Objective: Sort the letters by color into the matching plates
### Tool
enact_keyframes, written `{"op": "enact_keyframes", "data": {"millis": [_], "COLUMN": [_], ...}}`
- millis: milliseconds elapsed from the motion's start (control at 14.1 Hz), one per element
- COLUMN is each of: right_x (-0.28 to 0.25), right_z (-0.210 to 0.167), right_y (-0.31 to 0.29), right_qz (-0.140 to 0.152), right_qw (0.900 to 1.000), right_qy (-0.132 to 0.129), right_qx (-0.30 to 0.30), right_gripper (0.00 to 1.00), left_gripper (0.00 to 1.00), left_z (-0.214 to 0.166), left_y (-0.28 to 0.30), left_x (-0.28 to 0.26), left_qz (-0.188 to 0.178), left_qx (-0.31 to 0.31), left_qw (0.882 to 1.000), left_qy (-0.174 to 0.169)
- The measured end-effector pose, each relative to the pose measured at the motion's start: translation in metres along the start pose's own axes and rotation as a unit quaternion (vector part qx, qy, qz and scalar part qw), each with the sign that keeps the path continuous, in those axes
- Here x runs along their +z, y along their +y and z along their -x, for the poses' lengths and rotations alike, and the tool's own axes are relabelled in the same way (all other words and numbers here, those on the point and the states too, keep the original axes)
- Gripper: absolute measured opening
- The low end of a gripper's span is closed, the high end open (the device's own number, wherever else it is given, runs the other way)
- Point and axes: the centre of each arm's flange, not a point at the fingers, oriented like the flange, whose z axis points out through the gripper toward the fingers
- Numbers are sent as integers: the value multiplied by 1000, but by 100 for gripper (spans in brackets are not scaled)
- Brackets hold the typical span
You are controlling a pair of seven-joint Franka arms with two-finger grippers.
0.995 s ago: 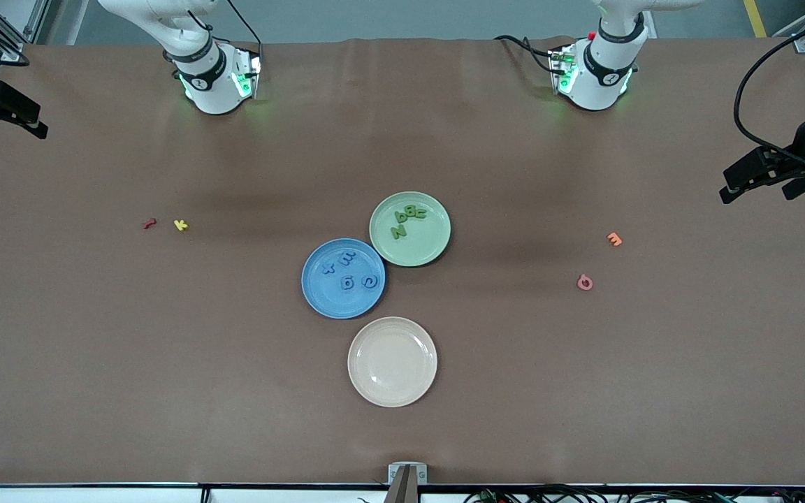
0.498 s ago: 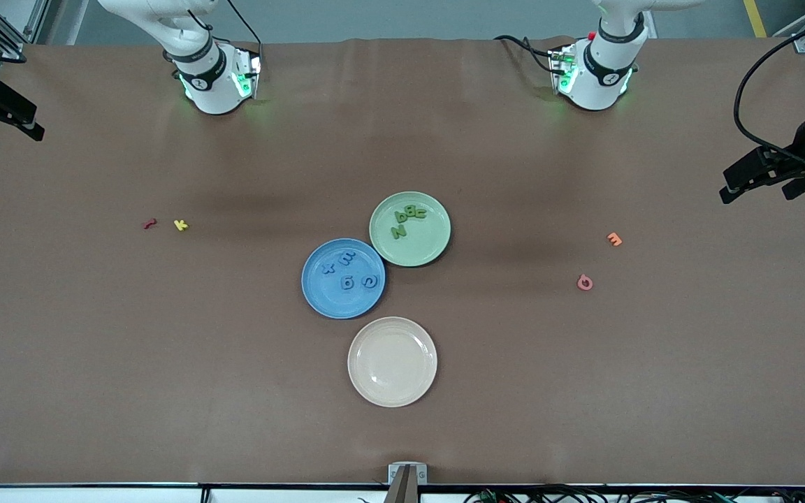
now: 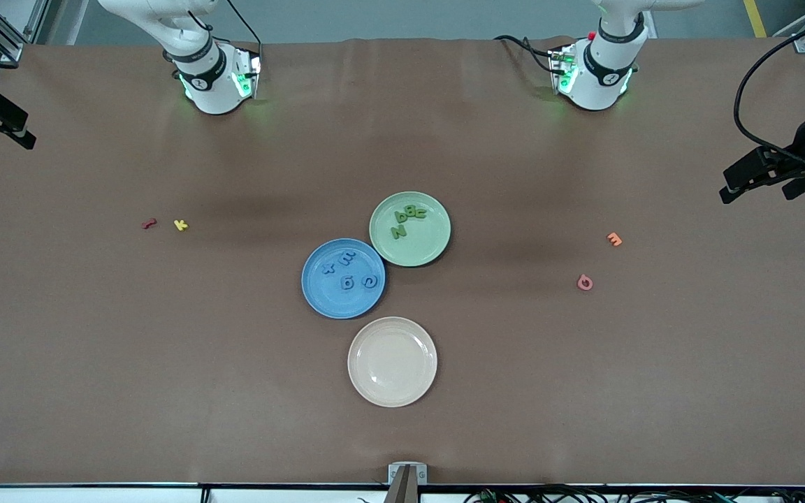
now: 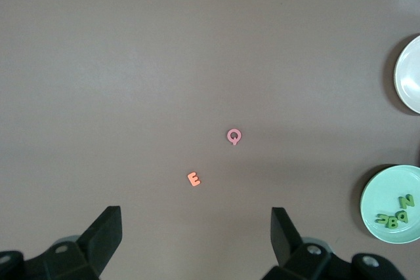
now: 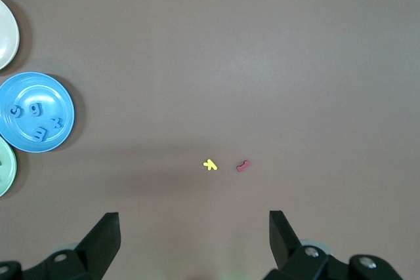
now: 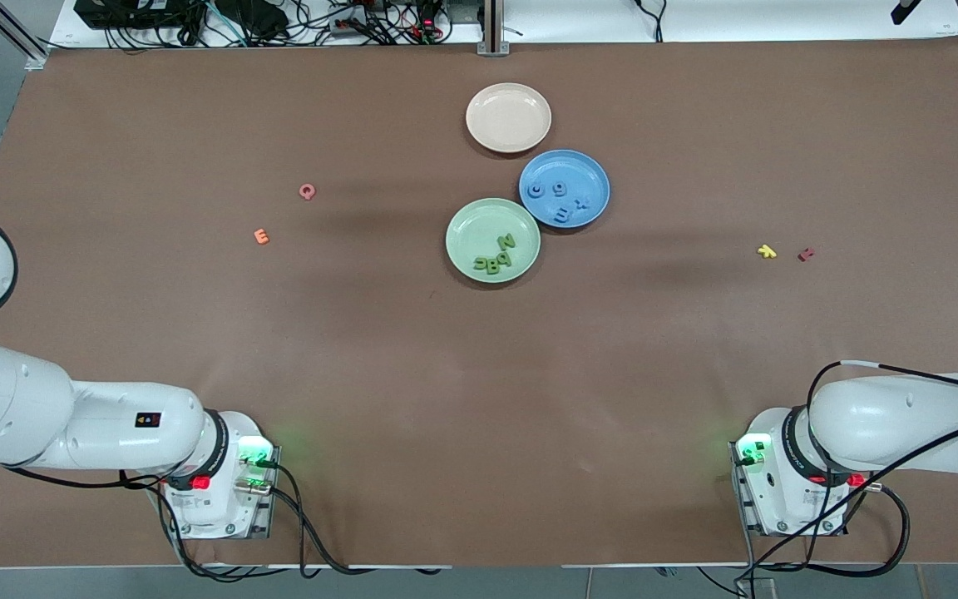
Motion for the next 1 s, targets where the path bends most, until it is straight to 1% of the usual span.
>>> {"op": "enact_keyframes", "data": {"millis": [284, 569, 995], "right_x": [3, 7, 7], "right_z": [-13, -10, -11], "right_y": [0, -1, -4], "right_qz": [1, 0, -2], "right_qw": [1000, 1000, 999], "right_qy": [-12, -31, -32], "right_qx": [0, 0, -3], "right_gripper": [100, 100, 100], "left_gripper": [100, 100, 100], "left_z": [0, 0, 0], "left_y": [0, 1, 1], "left_x": [0, 0, 0], "left_qz": [0, 0, 0], "left_qx": [0, 1, 1], "left_qw": [1000, 1000, 1000], "left_qy": [0, 0, 0]}}
